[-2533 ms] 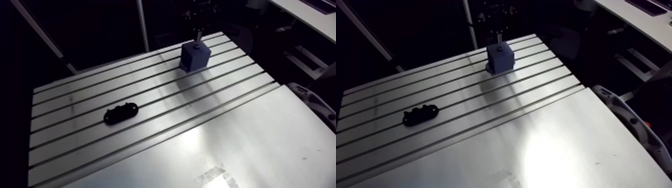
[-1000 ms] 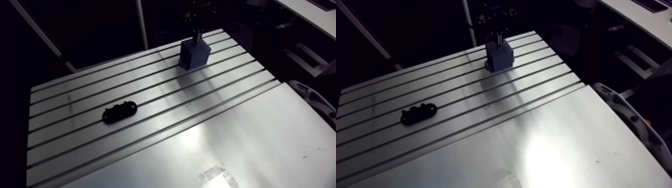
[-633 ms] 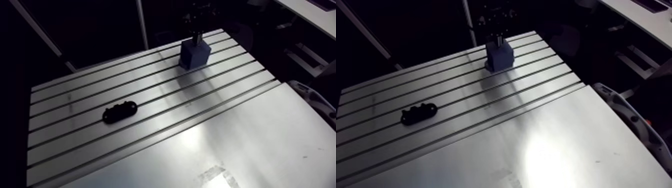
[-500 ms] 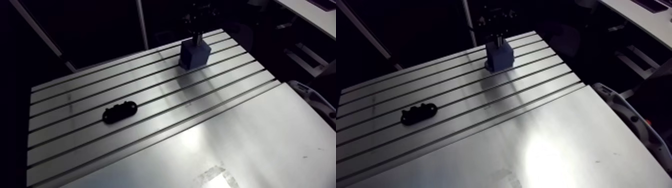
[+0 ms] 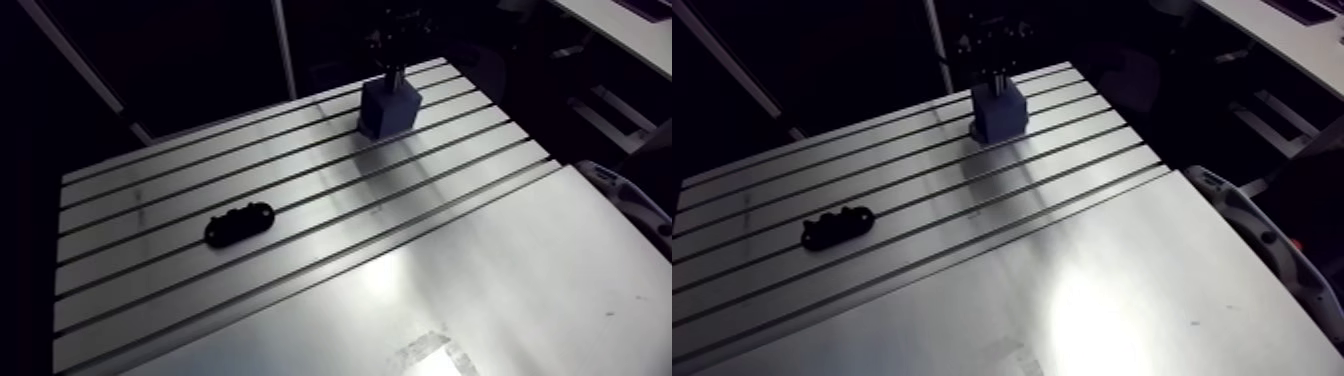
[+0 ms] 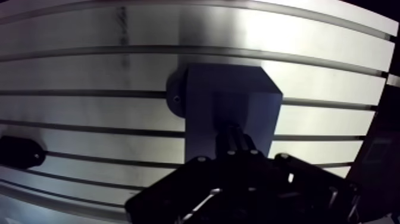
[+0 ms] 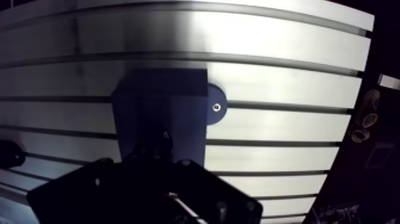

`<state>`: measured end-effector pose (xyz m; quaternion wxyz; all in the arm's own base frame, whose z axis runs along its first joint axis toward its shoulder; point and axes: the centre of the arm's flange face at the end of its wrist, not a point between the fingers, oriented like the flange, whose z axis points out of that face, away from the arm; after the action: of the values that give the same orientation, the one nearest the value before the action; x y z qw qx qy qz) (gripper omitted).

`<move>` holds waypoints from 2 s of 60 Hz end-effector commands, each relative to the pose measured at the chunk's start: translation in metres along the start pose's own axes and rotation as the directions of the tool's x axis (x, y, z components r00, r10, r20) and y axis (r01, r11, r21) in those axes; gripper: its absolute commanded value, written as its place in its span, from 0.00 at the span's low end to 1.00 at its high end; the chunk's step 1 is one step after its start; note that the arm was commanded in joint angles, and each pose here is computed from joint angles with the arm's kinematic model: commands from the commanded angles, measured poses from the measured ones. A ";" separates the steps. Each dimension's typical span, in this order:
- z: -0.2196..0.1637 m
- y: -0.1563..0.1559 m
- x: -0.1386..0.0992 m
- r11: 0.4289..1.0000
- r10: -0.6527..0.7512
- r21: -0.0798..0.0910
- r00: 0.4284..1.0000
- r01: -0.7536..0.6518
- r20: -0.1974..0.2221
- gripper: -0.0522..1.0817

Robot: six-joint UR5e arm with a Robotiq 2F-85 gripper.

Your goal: Pick up the M10 bolt and insert it into the hex recess until seated.

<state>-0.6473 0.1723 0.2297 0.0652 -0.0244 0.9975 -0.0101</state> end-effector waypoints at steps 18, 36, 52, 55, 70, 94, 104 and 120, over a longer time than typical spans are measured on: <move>0.000 0.001 0.001 1.000 -0.004 -0.010 1.000 0.004 -0.022 0.99; -0.010 0.003 0.002 1.000 -0.006 -0.012 1.000 0.005 -0.028 0.99; -0.019 0.002 0.001 1.000 -0.009 -0.012 1.000 0.009 -0.022 0.99; -0.020 0.002 0.001 1.000 -0.009 -0.011 1.000 0.009 -0.019 0.99; -0.023 0.001 0.000 1.000 -0.009 -0.013 1.000 0.008 -0.023 0.99; -0.042 -0.007 -0.008 1.000 -0.015 -0.011 1.000 0.015 -0.014 0.05; -0.073 -0.011 -0.019 1.000 -0.001 -0.028 0.999 0.000 -0.037 0.05; -0.129 -0.062 -0.037 0.999 -0.014 -0.033 0.999 0.012 -0.038 0.05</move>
<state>-0.6341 0.1554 0.3187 0.0457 -0.0252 0.9986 0.0034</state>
